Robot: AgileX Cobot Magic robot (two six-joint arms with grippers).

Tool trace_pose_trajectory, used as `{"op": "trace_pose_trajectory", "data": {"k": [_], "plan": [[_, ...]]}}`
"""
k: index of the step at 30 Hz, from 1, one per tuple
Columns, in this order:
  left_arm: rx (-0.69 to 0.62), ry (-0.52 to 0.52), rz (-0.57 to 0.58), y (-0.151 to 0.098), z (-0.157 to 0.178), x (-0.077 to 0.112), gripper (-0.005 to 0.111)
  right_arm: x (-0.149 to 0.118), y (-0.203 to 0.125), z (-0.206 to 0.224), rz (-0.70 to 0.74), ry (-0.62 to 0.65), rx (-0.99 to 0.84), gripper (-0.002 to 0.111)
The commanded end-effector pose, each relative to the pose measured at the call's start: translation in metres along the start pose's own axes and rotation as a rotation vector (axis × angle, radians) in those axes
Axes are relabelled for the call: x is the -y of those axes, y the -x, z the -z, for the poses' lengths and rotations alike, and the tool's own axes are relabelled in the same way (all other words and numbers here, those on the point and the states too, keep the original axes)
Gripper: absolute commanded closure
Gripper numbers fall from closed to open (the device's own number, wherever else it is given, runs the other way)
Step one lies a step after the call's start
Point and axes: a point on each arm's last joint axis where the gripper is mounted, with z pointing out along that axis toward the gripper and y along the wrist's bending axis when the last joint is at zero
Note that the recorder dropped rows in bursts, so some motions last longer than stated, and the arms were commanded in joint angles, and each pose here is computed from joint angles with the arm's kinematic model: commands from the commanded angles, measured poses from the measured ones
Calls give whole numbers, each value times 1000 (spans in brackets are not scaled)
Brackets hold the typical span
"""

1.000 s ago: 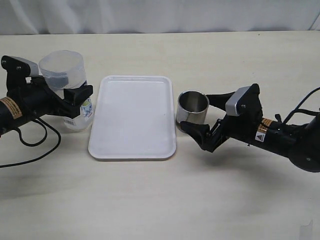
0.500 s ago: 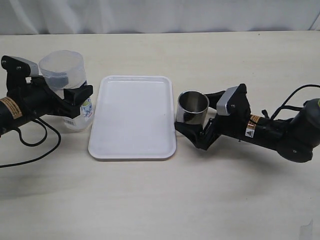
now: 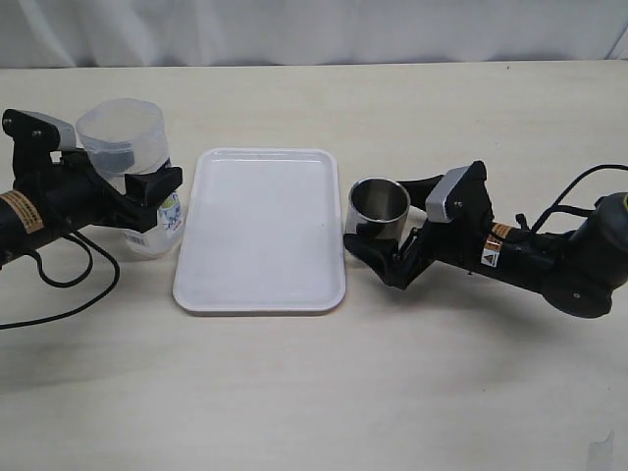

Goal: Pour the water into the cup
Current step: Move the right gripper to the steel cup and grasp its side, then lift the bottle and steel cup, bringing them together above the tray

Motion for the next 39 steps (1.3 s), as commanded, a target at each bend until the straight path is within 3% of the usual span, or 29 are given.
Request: {"op": "trace_pose_trajectory", "data": {"k": [1, 27, 31, 36, 39], "plan": [[-24, -12, 8, -3, -1, 2, 107, 0, 2, -1, -14, 3, 18, -1], [-24, -12, 8, -3, -1, 2, 107, 0, 4, -2, -31, 34, 22, 1], [-24, -12, 8, -3, -1, 2, 107, 0, 4, -2, -31, 34, 22, 18], [-24, -12, 8, -3, -1, 2, 107, 1, 4, -2, -32, 26, 23, 51], [-24, -12, 8, -3, -1, 2, 107, 3, 4, -2, -41, 1, 27, 64]]}}
